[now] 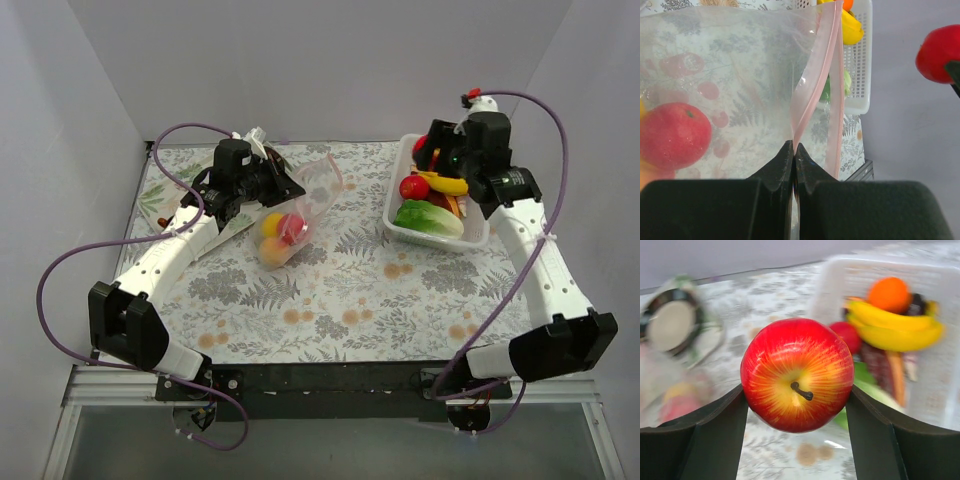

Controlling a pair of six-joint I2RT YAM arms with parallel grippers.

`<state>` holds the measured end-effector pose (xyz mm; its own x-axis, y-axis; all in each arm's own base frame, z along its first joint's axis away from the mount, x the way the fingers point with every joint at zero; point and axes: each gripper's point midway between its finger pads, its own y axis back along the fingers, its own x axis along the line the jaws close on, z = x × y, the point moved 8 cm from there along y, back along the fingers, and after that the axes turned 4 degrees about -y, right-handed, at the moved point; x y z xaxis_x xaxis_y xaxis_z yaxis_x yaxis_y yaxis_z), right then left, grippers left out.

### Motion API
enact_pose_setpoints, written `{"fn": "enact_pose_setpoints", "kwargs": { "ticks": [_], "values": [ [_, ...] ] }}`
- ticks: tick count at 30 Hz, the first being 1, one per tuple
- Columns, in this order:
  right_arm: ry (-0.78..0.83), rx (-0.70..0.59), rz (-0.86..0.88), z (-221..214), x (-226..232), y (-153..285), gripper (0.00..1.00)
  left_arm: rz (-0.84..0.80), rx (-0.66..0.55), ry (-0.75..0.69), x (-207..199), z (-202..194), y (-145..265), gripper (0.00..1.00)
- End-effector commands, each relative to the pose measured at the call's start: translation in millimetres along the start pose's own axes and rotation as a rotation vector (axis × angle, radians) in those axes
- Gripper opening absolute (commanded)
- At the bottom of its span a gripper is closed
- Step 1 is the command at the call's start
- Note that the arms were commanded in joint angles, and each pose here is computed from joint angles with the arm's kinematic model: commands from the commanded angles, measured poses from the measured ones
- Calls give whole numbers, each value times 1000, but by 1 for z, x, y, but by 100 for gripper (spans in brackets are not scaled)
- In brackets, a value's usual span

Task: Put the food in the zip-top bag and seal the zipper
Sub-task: Pick up the fake fruit from the bin, then place the fake fruit in the zipper food storage bag.

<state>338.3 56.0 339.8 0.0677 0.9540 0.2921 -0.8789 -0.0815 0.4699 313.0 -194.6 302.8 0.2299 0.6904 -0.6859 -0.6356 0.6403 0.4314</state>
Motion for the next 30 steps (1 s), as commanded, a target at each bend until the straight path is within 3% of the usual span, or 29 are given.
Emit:
{"fn": "enact_pose_setpoints", "kwargs": {
  "ticks": [1, 7, 12, 14, 15, 17, 18, 21, 24, 30],
  "values": [
    [37, -14, 331, -6, 88, 36, 17, -29, -38, -30, -10, 9, 9, 0],
    [87, -5, 484, -30, 167, 49, 18, -30, -34, -21, -10, 9, 7, 0],
    [143, 79, 507, -60, 208, 30, 23, -24, -33, -18, -10, 9, 7, 0],
    [158, 102, 495, -69, 214, 20, 35, -23, -35, -19, -10, 9, 7, 0],
    [165, 119, 492, -73, 215, 17, 48, -21, -35, -18, -10, 9, 7, 0],
    [177, 132, 466, -76, 216, 10, 59, -21, -38, -21, -11, 10, 9, 0],
    [181, 132, 457, -77, 215, 9, 72, -19, -44, -22, -12, 11, 10, 0],
    [189, 118, 473, -74, 215, 12, 91, -18, -49, -26, -12, 12, 10, 0],
    [197, 93, 495, -64, 218, 18, 98, -18, -46, -24, -11, 12, 9, 0],
    [215, 33, 433, -44, 207, 28, 98, -18, -49, -27, -12, 12, 8, 0]
  ]
}}
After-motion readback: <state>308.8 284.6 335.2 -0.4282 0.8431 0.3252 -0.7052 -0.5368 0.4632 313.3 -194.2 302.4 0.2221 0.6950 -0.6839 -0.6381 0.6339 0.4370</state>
